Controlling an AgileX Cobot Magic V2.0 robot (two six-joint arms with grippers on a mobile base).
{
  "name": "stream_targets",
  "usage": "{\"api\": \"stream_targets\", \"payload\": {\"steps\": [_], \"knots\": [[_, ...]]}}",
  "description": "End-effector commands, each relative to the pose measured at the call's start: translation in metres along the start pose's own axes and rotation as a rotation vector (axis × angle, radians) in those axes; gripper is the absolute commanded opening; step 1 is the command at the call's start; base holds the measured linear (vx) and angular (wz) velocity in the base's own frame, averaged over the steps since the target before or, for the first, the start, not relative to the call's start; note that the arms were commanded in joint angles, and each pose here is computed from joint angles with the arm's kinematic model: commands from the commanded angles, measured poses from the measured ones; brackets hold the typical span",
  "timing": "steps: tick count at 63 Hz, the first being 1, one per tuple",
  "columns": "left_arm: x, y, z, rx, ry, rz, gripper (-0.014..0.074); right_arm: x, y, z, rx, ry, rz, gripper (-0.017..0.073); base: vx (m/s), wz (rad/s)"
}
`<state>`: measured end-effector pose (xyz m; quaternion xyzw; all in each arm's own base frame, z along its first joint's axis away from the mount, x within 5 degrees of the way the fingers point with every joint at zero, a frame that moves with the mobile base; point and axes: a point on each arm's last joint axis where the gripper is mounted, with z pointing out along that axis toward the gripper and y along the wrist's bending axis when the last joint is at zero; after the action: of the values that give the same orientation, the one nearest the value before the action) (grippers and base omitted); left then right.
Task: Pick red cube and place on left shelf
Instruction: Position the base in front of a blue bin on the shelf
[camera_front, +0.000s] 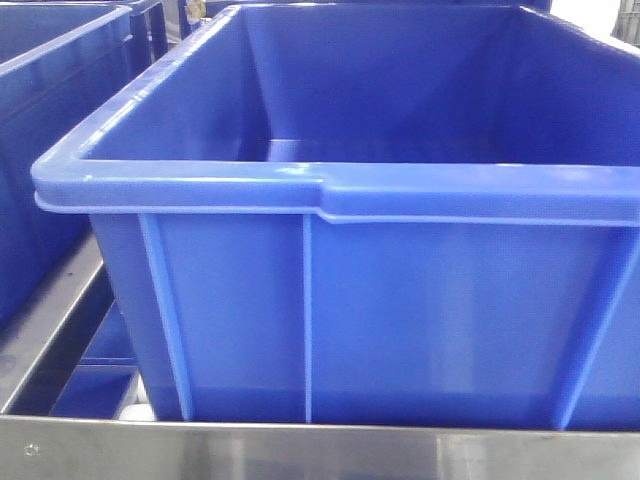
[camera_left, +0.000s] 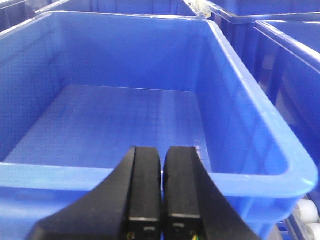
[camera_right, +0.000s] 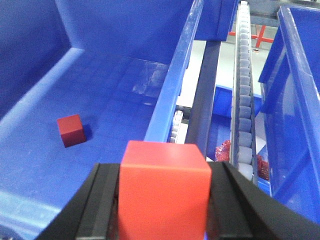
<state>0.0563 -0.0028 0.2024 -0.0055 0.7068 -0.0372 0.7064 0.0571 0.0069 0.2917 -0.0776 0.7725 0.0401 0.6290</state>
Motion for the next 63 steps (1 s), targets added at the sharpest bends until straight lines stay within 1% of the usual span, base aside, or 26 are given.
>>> {"api": "stream_targets", "payload": {"steps": [1, 63], "knots": [[-0.0010, 0.0009, -0.0003, -0.005, -0.081, -0.012, 0.0101, -0.0161, 0.0002, -0.0023, -0.004, -0.105, -0.019, 0.0070, 0.01, 0.04], [-0.0010, 0.0009, -0.0003, -0.005, -0.081, -0.012, 0.0101, -0.0167, 0.0003, -0.0023, -0.005, -0.112, -0.019, 0.0070, 0.00, 0.00]]}}
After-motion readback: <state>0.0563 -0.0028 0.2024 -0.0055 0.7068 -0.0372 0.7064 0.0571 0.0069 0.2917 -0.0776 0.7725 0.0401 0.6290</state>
